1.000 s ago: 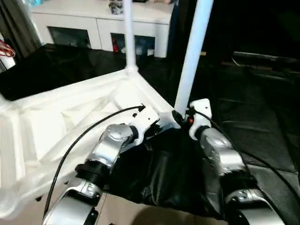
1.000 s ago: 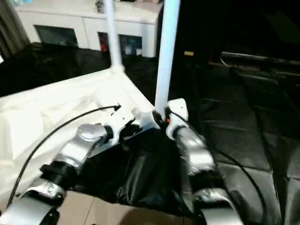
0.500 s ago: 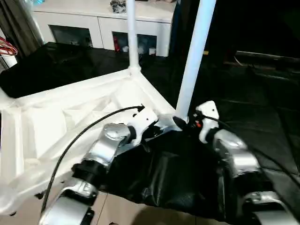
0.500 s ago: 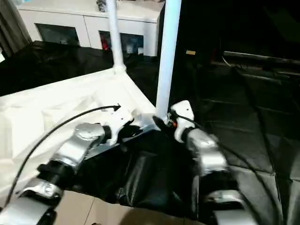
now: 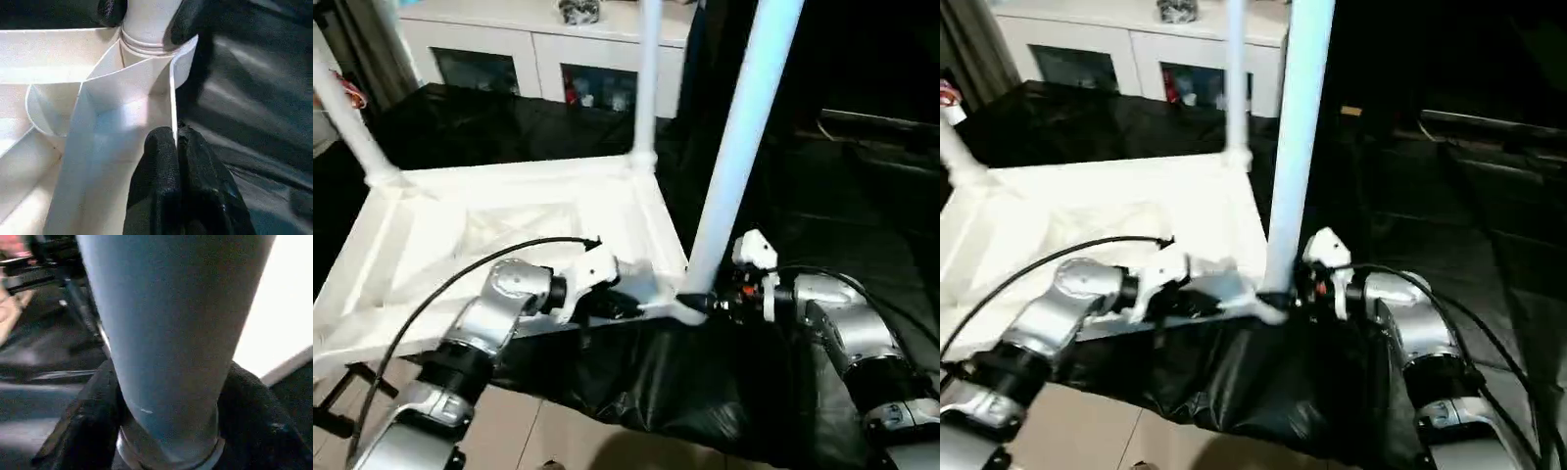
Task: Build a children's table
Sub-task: Rotate leg to tighten
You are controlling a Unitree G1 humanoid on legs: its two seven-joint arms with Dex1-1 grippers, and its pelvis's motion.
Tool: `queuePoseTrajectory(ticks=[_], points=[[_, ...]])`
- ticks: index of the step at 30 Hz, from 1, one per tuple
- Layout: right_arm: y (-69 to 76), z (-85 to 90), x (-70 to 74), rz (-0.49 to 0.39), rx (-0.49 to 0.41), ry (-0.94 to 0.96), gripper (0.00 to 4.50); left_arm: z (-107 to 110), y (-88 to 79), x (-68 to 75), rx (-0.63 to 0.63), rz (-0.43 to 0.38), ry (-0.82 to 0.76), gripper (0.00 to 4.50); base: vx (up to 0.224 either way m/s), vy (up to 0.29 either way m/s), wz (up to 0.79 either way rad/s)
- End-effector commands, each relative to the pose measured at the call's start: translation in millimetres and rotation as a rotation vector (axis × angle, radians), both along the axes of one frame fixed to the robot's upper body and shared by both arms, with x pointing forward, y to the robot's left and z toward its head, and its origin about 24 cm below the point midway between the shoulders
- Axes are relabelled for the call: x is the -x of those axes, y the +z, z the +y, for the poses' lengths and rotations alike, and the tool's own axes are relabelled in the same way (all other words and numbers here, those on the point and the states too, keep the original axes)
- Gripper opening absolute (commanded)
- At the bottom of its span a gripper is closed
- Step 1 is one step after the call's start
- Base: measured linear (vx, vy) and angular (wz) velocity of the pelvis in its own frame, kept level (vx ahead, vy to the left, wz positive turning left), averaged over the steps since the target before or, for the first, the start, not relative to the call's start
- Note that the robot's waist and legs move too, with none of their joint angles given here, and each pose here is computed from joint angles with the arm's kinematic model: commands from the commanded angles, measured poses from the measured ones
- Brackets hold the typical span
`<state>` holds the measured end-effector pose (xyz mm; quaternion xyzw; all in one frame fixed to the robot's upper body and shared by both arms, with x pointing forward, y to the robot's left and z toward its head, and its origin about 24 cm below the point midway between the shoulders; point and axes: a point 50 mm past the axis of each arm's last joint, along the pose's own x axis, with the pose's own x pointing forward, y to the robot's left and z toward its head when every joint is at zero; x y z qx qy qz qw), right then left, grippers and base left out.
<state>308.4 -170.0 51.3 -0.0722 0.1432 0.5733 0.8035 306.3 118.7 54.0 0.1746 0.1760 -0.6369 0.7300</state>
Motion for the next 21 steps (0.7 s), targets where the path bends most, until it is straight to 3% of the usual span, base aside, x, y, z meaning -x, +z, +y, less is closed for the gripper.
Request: queuePoseTrajectory(ticks=[1, 11, 15, 21], points=[[0.5, -8.5, 3.5, 0.021, 0.020, 0.022, 2.40, -4.7, 13.0, 0.9, 0.038, -0.036, -0.074, 0.00, 0.000, 0.000, 0.00], [-1.9, -4.4, 9.7, 0.045, 0.017, 0.088, 2.06, -4.6, 13.6, 1.7, 0.043, -0.024, -0.085, 0.00, 0.000, 0.000, 0.00], [-11.1, 10.0, 16.7, 0.056, -0.021, 0.079, 2.03, -12.2, 12.1, -9.9, 0.036, -0.089, 0.050, 0.00, 0.000, 0.000, 0.00], [-20.8, 29.3, 10.4, 0.014, -0.095, -0.105, 2.01, -29.5, 11.3, -21.0, 0.046, -0.133, 0.234, 0.00, 0.000, 0.000, 0.00]])
